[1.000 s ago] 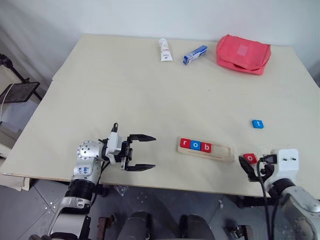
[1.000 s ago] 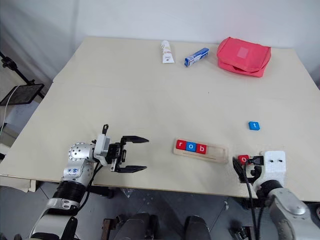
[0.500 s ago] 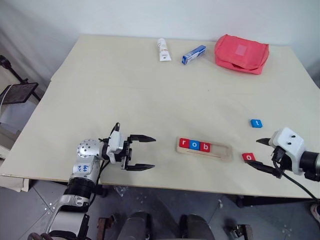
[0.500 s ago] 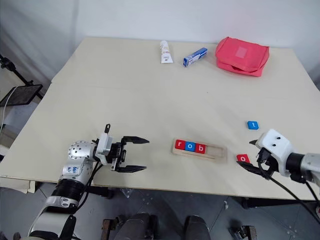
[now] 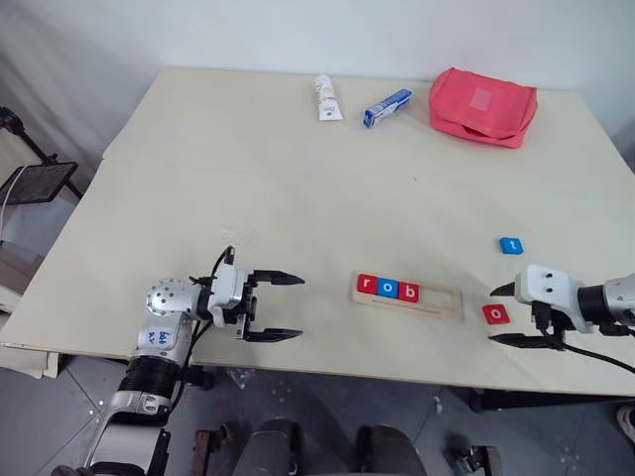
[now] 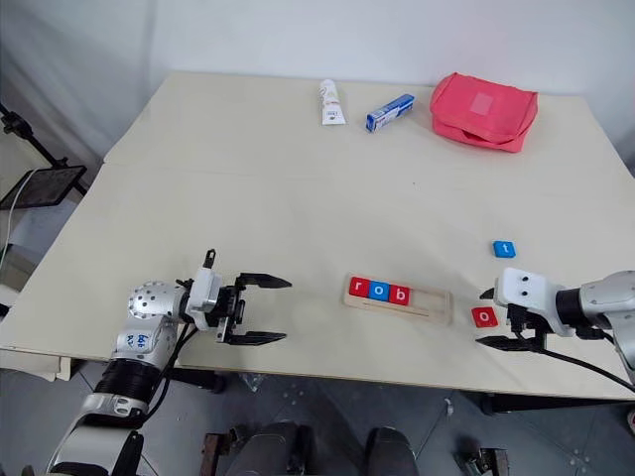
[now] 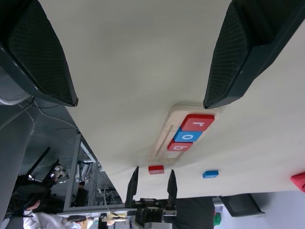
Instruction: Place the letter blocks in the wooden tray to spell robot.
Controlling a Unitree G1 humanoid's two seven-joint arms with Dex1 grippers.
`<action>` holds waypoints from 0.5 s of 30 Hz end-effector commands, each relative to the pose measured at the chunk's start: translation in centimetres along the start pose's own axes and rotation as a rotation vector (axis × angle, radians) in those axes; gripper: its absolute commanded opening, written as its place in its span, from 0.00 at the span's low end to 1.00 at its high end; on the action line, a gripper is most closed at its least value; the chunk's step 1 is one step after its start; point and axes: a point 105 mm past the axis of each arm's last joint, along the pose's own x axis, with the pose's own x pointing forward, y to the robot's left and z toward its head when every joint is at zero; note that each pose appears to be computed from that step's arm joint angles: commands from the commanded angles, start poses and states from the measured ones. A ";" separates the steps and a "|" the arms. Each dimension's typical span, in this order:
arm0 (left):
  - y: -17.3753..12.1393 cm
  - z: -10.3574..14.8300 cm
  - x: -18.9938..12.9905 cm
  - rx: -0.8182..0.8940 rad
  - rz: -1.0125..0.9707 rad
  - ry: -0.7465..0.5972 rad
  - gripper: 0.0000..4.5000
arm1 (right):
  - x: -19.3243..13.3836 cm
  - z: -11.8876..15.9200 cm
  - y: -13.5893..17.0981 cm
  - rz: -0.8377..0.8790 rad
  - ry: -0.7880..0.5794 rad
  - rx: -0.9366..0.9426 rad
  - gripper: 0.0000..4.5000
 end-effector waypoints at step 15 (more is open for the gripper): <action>-0.4 0.8 0.3 0.036 0.030 -0.015 1.00 | -0.9 -0.3 -1.5 -0.010 0.064 -0.029 0.32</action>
